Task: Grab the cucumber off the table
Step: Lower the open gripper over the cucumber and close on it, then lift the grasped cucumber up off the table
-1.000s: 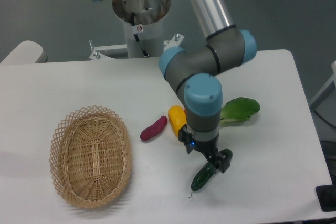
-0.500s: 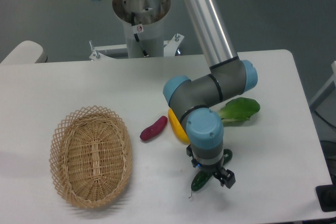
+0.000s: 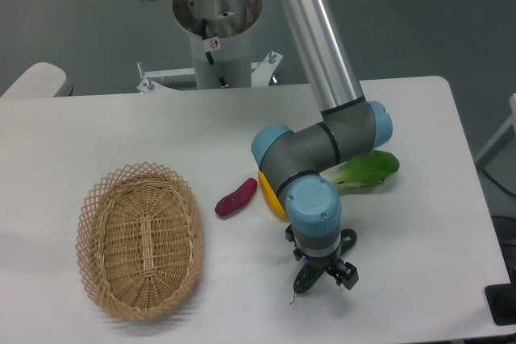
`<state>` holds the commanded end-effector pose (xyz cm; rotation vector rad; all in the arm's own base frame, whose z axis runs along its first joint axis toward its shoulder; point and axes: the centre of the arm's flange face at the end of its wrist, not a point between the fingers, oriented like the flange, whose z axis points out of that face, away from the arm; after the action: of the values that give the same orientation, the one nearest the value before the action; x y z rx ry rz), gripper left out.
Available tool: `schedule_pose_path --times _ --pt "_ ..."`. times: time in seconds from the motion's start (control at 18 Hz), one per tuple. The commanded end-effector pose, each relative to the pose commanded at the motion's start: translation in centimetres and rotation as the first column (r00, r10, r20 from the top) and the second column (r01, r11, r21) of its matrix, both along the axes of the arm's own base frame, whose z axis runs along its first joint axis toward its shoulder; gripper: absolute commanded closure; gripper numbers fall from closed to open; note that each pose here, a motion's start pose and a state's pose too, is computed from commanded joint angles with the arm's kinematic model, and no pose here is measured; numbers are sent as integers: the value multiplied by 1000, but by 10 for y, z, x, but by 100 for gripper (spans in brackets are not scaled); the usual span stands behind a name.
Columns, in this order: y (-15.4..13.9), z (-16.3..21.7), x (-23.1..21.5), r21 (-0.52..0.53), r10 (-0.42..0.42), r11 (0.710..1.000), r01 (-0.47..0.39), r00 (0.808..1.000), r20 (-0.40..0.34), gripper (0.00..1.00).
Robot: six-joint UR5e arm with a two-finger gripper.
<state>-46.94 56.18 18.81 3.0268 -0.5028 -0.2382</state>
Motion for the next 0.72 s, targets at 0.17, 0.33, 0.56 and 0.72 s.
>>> schedule_pose_path --times 0.17,0.33,0.56,0.72 --pt "-1 2 1 0 -5 1000 5 1000 -1 62" --pt "0 7 1 4 -11 1000 11 1000 -4 76" --pt "0 18 0 15 -18 1000 19 1000 -16 79" --pt "1 43 -1 38 -24 999 26 999 -40 79"
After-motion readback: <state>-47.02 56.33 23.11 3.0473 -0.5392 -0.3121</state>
